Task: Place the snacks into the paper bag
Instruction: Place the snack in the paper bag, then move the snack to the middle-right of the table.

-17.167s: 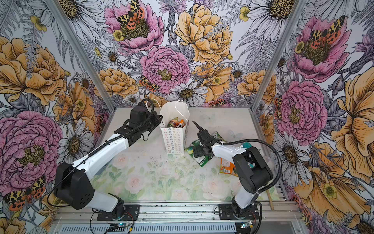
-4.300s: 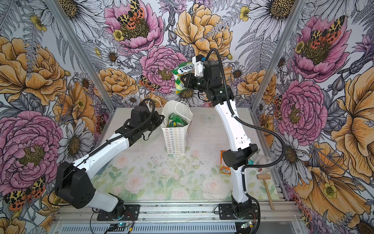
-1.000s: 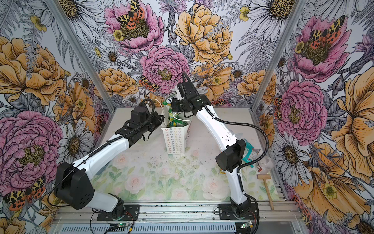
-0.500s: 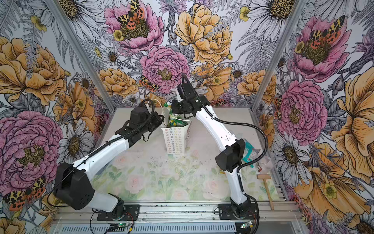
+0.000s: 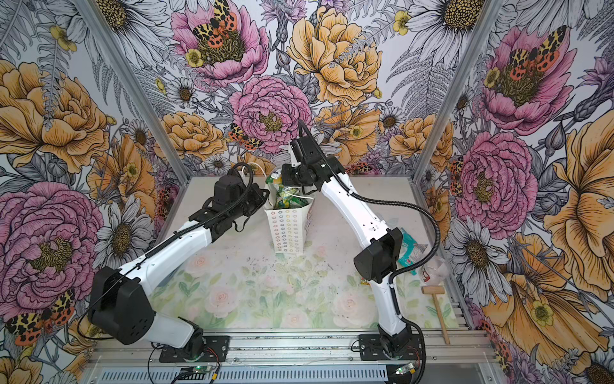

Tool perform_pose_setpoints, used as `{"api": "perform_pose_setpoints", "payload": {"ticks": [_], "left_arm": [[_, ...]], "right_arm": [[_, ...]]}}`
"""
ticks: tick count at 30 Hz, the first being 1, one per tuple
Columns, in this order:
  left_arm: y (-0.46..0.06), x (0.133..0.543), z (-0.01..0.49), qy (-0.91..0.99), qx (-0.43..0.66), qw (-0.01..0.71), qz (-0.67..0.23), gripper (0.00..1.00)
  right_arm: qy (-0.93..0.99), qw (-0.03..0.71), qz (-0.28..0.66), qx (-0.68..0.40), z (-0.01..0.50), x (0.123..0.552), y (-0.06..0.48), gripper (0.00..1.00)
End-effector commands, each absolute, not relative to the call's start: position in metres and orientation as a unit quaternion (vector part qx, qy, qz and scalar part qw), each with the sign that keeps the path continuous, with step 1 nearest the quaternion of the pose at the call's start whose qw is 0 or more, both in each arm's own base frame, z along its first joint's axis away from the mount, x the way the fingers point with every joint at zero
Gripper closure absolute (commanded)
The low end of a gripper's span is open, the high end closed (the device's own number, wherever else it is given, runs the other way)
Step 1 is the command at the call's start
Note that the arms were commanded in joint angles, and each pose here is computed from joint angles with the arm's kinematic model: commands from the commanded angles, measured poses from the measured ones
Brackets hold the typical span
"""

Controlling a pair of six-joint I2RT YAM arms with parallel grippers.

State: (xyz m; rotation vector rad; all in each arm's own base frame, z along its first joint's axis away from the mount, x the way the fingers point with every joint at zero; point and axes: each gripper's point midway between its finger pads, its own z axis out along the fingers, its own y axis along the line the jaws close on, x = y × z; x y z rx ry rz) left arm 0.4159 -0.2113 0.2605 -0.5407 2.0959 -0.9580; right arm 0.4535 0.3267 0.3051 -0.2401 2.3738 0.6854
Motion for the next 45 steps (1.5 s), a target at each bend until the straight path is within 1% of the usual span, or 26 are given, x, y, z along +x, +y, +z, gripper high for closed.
{"api": "perform_pose_setpoints", "payload": {"ticks": [1, 6, 11, 22, 32, 37, 41, 45], "left_arm": [[-0.210, 0.413, 0.274, 0.806, -0.209, 0.389, -0.393, 1.00], [-0.210, 0.414, 0.274, 0.806, -0.210, 0.389, -0.394, 1.00], [-0.210, 0.413, 0.274, 0.806, -0.209, 0.388, -0.395, 1.00], [-0.210, 0.415, 0.273, 0.807, -0.209, 0.387, -0.395, 1.00], [-0.209, 0.416, 0.273, 0.806, -0.209, 0.387, -0.396, 1.00], [-0.208, 0.416, 0.273, 0.805, -0.210, 0.387, -0.397, 1.00], [-0.209, 0.417, 0.272, 0.806, -0.209, 0.385, -0.399, 1.00], [-0.208, 0.418, 0.271, 0.806, -0.209, 0.384, -0.400, 1.00]], "right_arm": [[0.890, 0.347, 0.277, -0.100, 0.330, 0.448, 0.330, 0.76], [0.888, 0.349, 0.282, -0.104, 0.334, 0.446, 0.330, 0.71], [0.880, 0.357, 0.292, -0.111, 0.347, 0.442, 0.331, 0.69], [0.852, 0.381, 0.329, -0.141, 0.392, 0.421, 0.330, 0.57], [0.824, 0.423, 0.338, -0.166, 0.441, 0.389, 0.310, 0.40], [0.818, 0.429, 0.344, -0.168, 0.456, 0.367, 0.295, 0.31], [0.824, 0.429, 0.333, -0.163, 0.454, 0.352, 0.277, 0.24], [0.840, 0.423, 0.310, -0.140, 0.439, 0.342, 0.250, 0.16]]}}
